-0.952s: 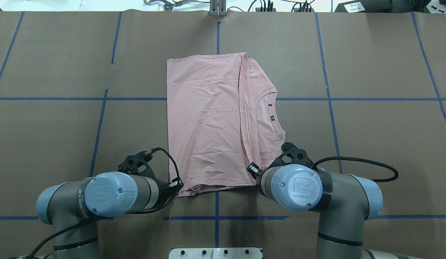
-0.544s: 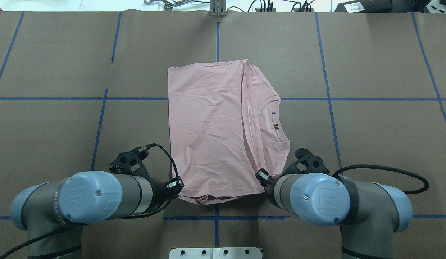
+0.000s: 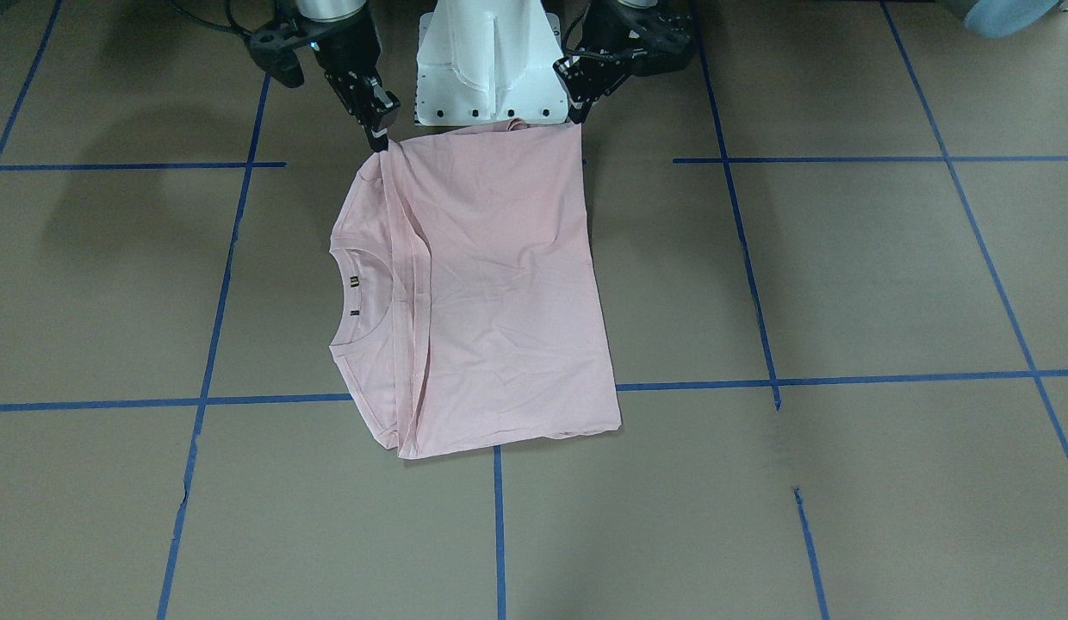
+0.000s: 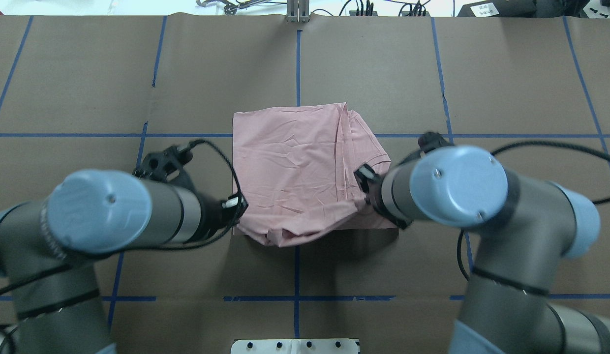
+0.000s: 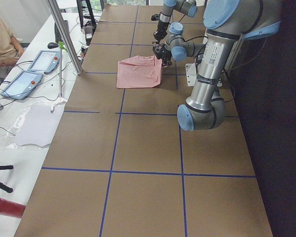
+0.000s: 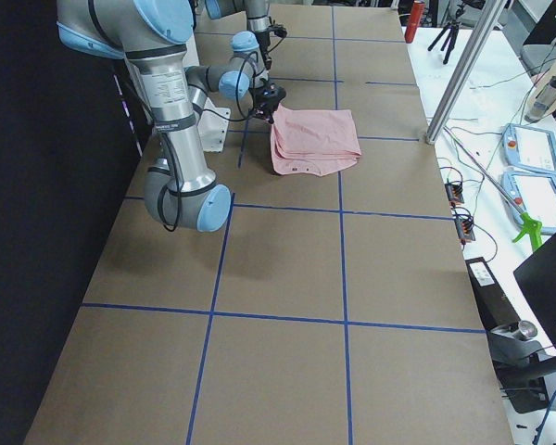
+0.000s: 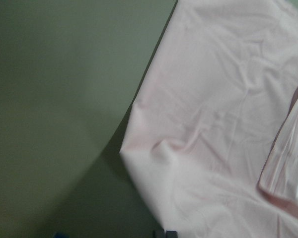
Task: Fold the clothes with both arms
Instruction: 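Grasp the near edge with both grippers and lift it over the shirt, then lay the edge on the shirt's far edge and open both grippers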
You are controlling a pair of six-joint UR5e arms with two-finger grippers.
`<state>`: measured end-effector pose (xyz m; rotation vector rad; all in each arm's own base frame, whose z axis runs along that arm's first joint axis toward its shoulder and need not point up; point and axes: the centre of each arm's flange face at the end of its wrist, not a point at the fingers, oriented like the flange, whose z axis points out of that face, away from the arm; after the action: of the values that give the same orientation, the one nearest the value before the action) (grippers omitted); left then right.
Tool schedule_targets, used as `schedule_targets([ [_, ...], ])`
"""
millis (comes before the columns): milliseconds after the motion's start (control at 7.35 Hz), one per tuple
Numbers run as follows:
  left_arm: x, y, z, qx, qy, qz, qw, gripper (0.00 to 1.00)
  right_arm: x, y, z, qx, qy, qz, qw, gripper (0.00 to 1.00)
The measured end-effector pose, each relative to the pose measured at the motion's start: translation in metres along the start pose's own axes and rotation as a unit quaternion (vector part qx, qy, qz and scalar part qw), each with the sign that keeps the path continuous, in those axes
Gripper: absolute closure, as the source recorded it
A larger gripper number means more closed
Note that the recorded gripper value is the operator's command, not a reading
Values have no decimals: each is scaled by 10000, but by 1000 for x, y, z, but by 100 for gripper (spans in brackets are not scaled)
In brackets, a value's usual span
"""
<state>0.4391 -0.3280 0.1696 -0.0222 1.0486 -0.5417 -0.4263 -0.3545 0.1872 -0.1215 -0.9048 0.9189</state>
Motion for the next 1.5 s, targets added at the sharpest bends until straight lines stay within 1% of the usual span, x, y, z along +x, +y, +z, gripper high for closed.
schedule_targets([
  [136,19,-33,15,271,-11,104,9996,100,-38,-24,18,111,-27,56,9999,100],
  [272,29,-62,31,482,-30,252,9985,100,-72,-46,39,159,-58,121,9998,100],
  [544,39,-108,79,819,-31,551,9951,100,-127,-81,83,225,-68,130,9996,100],
  [816,47,-147,121,1177,-53,875,9892,100,-157,-99,114,305,34,36,9995,100],
  [952,48,-160,135,1332,-45,959,9864,99,-165,-108,126,326,15,23,9995,100],
  [1088,51,-173,149,1439,-60,1016,9843,53,-168,-117,138,355,17,-13,9994,57],
  [1224,53,-195,169,1554,-101,1098,9817,1,-169,-128,158,378,22,-135,9992,1],
  [1360,49,-228,187,1703,-60,1274,9771,0,-169,-147,185,410,-36,-434,9982,0],
  [1496,36,-253,193,1816,50,1497,9719,0,-172,-171,200,479,-129,-827,9953,0],
])
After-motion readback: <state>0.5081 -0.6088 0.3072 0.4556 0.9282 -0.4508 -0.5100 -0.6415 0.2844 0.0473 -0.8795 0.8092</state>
